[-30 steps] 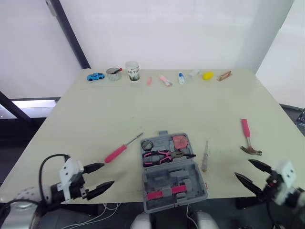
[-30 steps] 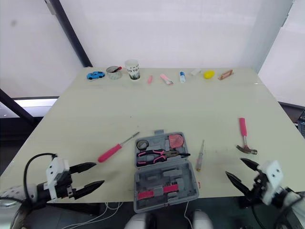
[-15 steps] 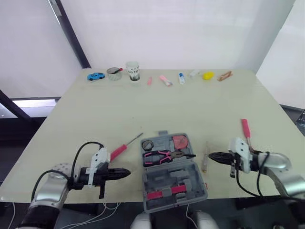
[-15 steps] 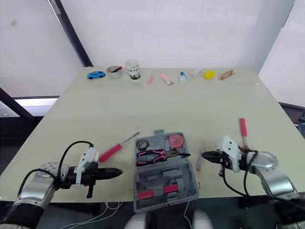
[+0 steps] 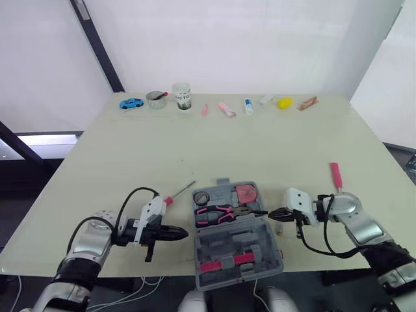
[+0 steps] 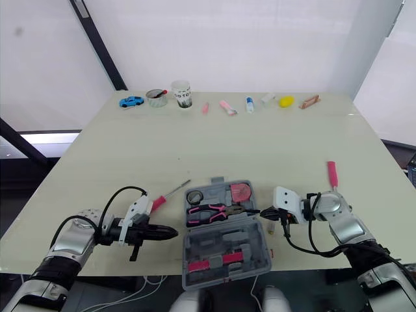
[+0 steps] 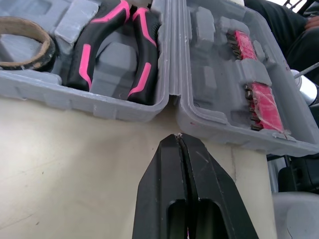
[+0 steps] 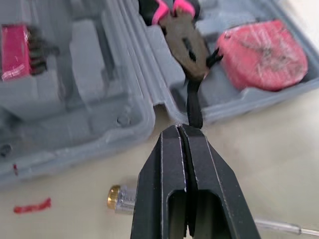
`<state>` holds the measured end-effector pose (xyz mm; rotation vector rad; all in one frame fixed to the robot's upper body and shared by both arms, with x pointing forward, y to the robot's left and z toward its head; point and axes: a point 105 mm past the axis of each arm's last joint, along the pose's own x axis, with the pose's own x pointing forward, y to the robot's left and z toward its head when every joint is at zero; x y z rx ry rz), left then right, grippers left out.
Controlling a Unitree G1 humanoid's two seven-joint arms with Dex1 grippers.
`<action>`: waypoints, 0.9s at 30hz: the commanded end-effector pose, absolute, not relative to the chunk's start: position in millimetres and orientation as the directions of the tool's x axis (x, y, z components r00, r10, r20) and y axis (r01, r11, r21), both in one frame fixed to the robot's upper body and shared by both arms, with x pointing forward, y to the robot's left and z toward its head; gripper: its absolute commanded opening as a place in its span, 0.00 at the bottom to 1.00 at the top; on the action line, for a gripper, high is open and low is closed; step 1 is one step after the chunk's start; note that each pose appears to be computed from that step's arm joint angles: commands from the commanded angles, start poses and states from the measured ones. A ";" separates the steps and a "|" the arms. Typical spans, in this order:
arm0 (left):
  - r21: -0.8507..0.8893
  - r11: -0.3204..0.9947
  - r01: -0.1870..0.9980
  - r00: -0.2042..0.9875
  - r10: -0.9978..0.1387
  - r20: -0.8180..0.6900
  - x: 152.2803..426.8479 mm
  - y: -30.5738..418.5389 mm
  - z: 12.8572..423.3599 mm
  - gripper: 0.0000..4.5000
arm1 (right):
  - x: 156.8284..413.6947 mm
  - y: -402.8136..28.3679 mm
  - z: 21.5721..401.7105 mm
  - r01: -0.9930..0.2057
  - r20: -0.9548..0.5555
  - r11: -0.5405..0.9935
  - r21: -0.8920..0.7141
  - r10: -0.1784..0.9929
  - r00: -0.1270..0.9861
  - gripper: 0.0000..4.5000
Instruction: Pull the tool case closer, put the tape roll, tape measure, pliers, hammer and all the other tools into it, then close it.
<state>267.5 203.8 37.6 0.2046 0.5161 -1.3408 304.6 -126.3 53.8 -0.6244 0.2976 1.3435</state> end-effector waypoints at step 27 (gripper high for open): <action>-0.097 0.200 0.975 0.141 -0.893 -0.426 292.0 171.5 29.1 0.01 | 301.7 -107.0 49.8 -0.963 -0.553 -0.022 -0.268 0.823 0.135 0.00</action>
